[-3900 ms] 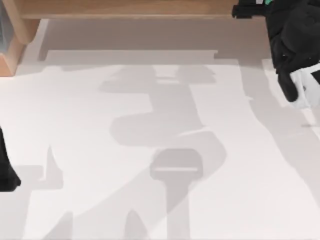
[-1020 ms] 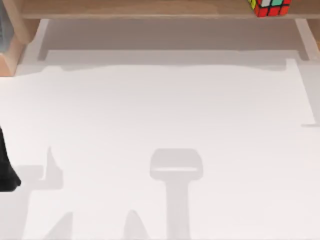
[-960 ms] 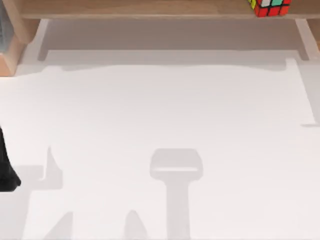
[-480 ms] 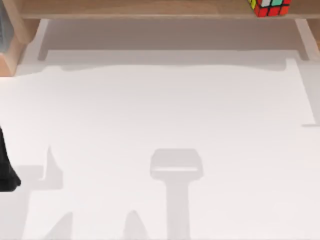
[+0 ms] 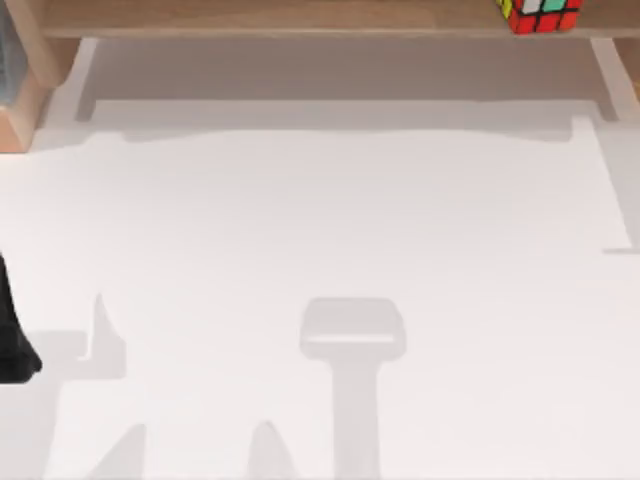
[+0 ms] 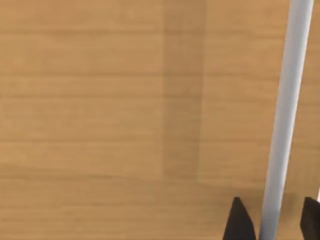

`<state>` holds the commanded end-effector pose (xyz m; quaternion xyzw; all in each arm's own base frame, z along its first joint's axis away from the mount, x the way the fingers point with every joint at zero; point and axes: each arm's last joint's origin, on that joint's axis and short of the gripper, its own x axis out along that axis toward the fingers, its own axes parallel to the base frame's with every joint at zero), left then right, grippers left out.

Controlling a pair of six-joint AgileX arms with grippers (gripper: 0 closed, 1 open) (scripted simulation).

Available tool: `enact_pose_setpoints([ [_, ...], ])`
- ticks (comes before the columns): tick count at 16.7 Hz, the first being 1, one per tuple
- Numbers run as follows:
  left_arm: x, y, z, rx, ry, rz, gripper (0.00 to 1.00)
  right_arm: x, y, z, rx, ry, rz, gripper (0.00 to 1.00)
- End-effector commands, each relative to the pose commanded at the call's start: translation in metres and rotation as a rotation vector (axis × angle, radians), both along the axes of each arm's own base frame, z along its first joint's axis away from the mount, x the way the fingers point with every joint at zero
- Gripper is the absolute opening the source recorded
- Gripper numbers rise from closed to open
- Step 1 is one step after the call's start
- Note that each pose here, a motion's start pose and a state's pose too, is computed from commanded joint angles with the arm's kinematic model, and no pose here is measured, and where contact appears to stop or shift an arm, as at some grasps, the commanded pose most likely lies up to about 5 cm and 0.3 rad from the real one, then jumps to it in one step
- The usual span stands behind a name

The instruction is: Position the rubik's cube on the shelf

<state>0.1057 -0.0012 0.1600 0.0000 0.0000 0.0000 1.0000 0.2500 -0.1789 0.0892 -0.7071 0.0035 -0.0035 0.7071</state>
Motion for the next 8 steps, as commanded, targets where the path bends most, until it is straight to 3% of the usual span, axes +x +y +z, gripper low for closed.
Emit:
enact_pose_setpoints([
  [2, 0.0, 0.0, 0.0, 0.0, 0.0, 0.0, 1.0, 0.0, 0.0, 0.0, 0.0, 0.0, 0.0, 0.0],
  [8, 0.0, 0.0, 0.0, 0.0, 0.0, 0.0, 1.0, 0.0, 0.0, 0.0, 0.0, 0.0, 0.0, 0.0],
])
